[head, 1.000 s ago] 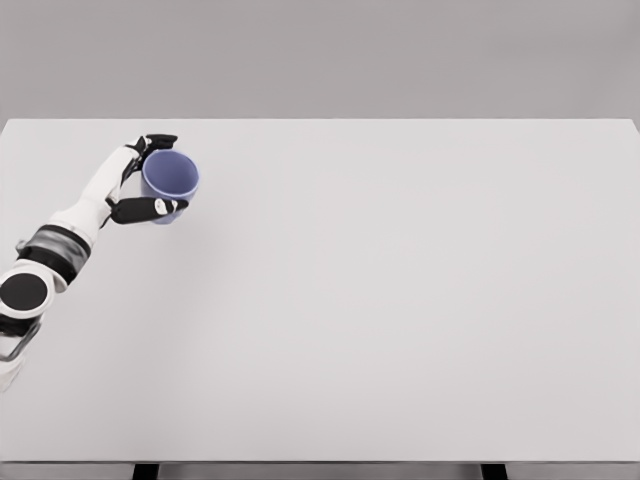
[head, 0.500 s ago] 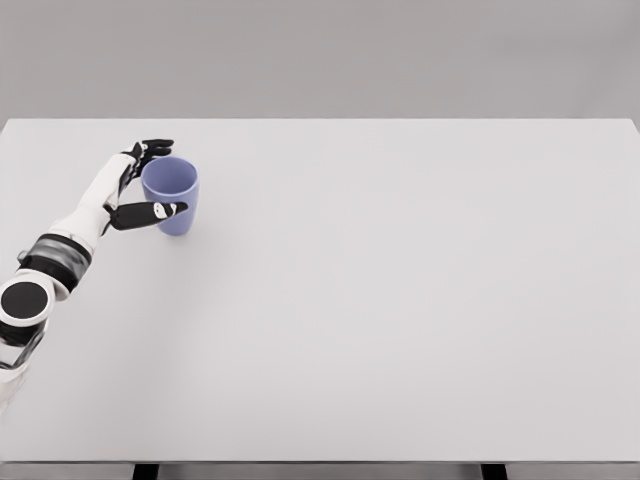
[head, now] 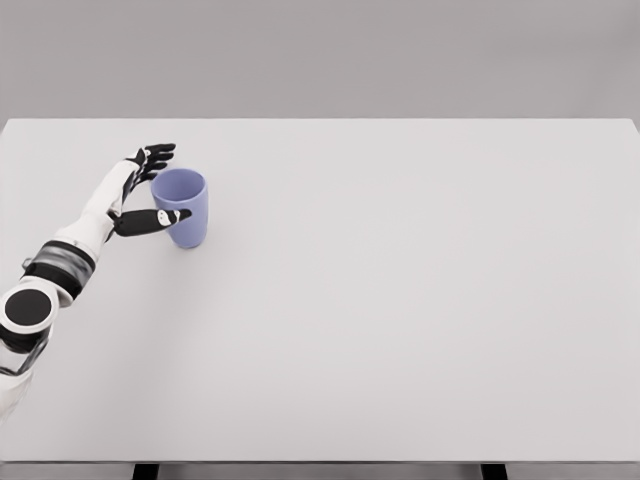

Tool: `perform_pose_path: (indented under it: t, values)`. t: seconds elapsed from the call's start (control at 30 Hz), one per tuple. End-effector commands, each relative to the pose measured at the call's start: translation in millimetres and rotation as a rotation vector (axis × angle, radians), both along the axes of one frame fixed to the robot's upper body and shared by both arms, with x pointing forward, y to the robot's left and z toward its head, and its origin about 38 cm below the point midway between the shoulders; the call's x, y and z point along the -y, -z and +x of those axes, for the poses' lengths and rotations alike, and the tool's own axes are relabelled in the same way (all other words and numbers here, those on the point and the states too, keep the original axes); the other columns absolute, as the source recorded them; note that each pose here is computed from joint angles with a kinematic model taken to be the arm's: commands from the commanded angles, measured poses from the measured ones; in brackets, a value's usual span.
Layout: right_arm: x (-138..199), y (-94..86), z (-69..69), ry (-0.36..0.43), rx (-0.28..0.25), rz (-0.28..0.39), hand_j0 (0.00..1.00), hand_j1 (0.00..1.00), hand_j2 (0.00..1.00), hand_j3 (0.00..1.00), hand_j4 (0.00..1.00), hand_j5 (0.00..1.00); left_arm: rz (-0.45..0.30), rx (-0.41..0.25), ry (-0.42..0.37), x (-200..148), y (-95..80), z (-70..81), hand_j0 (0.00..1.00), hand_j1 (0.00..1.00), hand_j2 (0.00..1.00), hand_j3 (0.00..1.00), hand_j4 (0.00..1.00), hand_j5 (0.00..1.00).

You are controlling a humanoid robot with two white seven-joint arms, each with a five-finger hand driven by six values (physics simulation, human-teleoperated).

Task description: Flip the cup with left arm and place it on the table

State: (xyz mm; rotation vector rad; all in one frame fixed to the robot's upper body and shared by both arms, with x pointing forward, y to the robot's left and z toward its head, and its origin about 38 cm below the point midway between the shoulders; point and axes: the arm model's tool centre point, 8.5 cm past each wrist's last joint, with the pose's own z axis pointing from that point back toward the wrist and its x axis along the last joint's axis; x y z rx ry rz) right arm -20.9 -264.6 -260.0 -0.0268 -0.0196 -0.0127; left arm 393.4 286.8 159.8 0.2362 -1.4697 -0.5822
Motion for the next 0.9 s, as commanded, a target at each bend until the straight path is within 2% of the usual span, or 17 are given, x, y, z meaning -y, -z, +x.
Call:
perform_pose_path:
  t: [0.0,0.03,0.07,0.87]
  values:
    - [0.0,0.0,0.0,0.0,0.0,0.0,1.0,1.0,1.0,1.0,1.0,1.0,0.003,0.003,0.001,0.0,-0.7,-0.1,0.94,0.94,0.94,0.94,0.94,0.94]
    - [0.0,0.0,0.0,0.0,0.0,0.0,1.0,1.0,1.0,1.0,1.0,1.0,0.003,0.003,0.001,0.0,-0.7,-0.1,0.94,0.94,0.94,0.94,0.94,0.94]
    - [0.0,0.0,0.0,0.0,0.0,0.0,1.0,1.0,1.0,1.0,1.0,1.0,0.003,0.003,0.001,0.0,-0.7,-0.1,1.0,1.0,1.0,1.0,1.0,1.0]
    - [0.0,0.0,0.0,0.0,0.0,0.0,1.0,1.0,1.0,1.0,1.0,1.0,0.01,0.006,0.012,1.2,0.8,-1.8,1.0,1.0,1.0,1.0,1.0,1.0]
